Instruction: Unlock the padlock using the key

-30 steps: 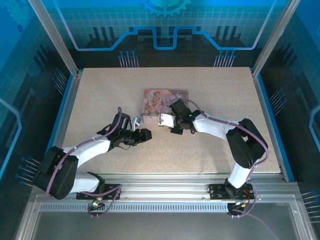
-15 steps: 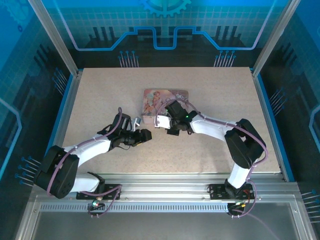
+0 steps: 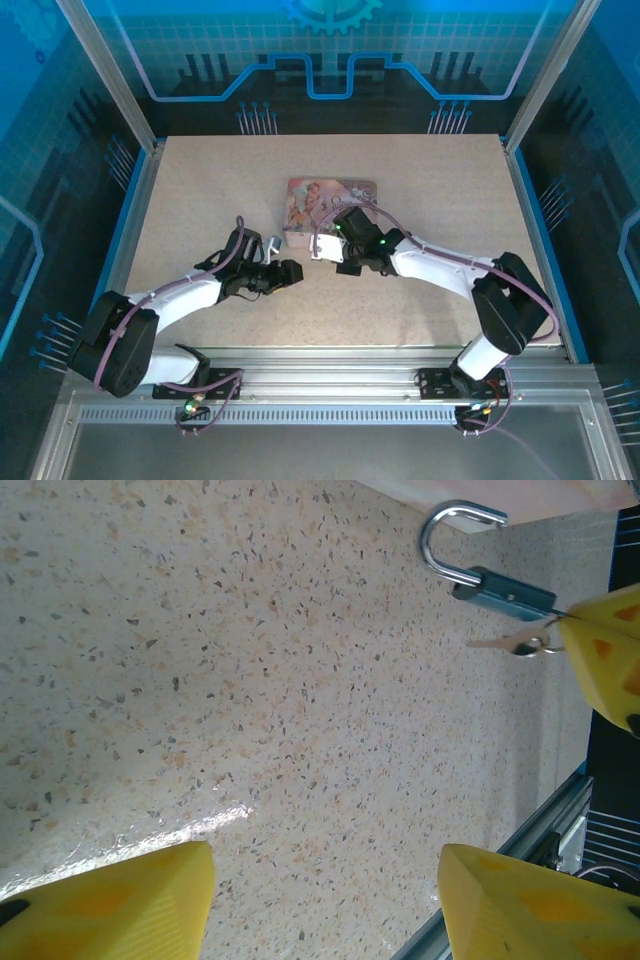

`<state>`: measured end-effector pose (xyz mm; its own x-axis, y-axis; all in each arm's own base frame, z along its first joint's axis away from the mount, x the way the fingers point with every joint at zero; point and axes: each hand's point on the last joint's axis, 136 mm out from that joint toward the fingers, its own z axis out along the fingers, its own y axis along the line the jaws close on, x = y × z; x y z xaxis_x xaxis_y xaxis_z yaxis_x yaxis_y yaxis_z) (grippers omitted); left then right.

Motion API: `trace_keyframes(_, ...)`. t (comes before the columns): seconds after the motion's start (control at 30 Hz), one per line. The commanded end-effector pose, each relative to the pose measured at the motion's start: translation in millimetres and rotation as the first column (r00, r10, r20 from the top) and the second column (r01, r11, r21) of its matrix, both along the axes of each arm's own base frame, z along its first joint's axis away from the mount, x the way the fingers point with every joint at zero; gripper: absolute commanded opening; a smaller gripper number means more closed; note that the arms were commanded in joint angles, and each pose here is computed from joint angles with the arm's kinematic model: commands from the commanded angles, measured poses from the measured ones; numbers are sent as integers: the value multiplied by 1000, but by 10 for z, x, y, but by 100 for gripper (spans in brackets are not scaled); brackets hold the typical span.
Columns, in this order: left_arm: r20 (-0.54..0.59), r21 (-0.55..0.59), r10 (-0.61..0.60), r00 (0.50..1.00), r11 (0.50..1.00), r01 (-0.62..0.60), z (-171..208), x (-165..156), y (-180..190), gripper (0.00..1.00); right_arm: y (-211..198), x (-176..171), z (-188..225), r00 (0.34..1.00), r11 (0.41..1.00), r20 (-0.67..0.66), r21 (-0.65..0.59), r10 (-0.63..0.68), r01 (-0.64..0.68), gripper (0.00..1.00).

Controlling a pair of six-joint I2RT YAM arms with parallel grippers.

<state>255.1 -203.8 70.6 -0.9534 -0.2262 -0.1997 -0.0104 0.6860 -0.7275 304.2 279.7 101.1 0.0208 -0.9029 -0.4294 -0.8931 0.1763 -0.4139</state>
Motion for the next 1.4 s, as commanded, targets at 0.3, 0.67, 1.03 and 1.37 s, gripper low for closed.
trace_keyframes(0.3,-4,-14,-24,1000,1000,24,-15,-40,-39,62,-590,1,157,985,985,20,-3,-172,172,0)
trace_keyframes(0.67,-6,-28,-30,1000,999,30,-6,5,-88,62,-1151,112,303,942,943,29,-4,-333,333,0)
trace_keyframes(1.03,-8,-40,-41,999,998,41,-12,32,-125,62,-1727,342,188,862,857,41,-88,-506,507,0)
trace_keyframes(1.37,11,-47,-42,999,998,42,59,40,-130,62,-2182,535,-261,756,703,91,-312,-648,640,0)
